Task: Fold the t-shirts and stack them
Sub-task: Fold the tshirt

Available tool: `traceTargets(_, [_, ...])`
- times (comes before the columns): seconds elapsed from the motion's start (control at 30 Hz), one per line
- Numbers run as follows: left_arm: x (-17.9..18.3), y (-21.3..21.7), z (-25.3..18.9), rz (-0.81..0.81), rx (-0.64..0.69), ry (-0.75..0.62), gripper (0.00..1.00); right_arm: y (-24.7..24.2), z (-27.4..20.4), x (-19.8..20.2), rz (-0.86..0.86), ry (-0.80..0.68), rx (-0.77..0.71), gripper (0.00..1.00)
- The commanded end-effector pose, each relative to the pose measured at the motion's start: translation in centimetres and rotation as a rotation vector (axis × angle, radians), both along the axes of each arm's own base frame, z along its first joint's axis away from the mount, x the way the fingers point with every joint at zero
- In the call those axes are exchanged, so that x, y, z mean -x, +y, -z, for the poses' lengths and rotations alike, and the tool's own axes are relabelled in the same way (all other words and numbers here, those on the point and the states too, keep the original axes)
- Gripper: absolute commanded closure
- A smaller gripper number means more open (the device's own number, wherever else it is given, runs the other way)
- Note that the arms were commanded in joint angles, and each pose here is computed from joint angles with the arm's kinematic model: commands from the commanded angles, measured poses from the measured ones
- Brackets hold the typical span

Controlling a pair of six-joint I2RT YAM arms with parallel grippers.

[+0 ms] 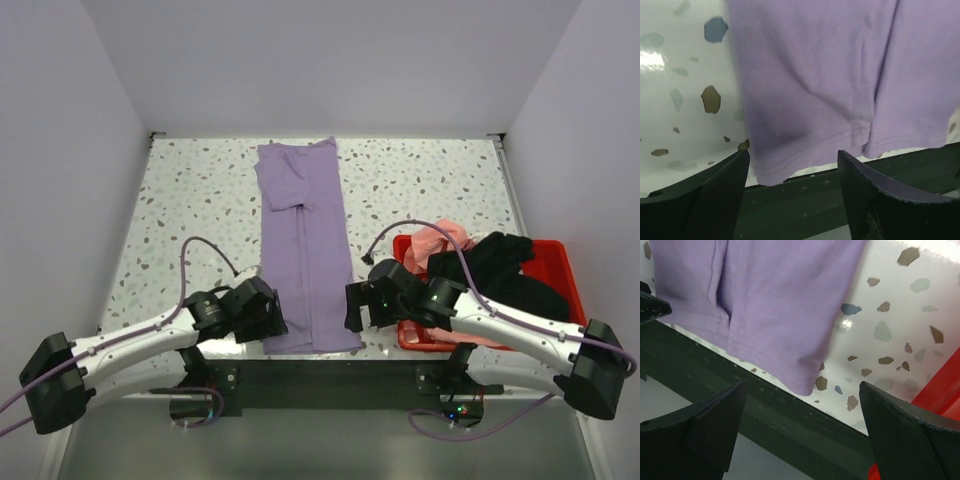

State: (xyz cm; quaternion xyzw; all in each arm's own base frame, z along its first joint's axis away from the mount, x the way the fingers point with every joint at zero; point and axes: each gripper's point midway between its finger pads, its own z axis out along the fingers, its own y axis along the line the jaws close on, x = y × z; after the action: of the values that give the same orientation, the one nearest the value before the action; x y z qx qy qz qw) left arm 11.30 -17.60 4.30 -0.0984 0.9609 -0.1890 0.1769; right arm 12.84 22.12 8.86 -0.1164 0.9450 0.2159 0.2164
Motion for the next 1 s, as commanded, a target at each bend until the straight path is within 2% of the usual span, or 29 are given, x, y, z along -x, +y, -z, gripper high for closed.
traceTargets(0.0, [1.5, 0.0, 1.1, -0.066, -0.047, 0.086, 0.26, 0.5, 0.4, 1.0, 0.014, 0.028, -0.011, 0.01])
traceTargets(0.1, [2.2, 0.4, 1.3, -0.075, -0.112, 0.094, 0.39, 0.9, 1.0, 1.9, -0.012, 0.04, 0.003, 0.01])
traceTargets(0.23, [2.9, 1.7, 2.0, -0.112, -0.168, 0.113, 0.46, 1.3, 1.3, 2.3, -0.026, 0.045, -0.004, 0.01])
traceTargets(0.3, [2.8, 1.6, 2.5, -0.118, -0.155, 0.106, 0.54, 1.5, 1.6, 2.4, -0.03, 0.05, -0.013, 0.01])
traceTargets(0.53, [2.3, 1.1, 3.0, -0.105, -0.166, 0.09, 0.65, 1.5, 2.4, 3.0, -0.052, 0.071, 0.023, 0.04])
traceTargets(0.57, [2.4, 1.0, 3.2, -0.095, -0.169, 0.097, 0.69, 1.5, 2.6, 3.1, -0.053, 0.075, 0.027, 0.06])
traceTargets(0.6, [2.4, 0.8, 3.3, -0.089, -0.165, 0.103, 0.82, 1.6, 2.6, 3.2, -0.056, 0.078, 0.031, 0.07])
traceTargets(0.67, [2.8, 0.9, 3.4, -0.085, -0.173, 0.124, 1.0, 1.4, 3.0, 3.5, -0.055, 0.092, 0.043, 0.11])
traceTargets(0.83, [3.7, 1.7, 3.1, -0.057, -0.188, 0.145, 1.0, 1.3, 4.2, 4.3, -0.056, 0.127, 0.051, 0.25])
traceTargets(0.97, [4.2, 1.4, 3.0, -0.029, -0.173, 0.164, 1.0, 1.7, 4.9, 4.8, -0.057, 0.144, 0.056, 0.28])
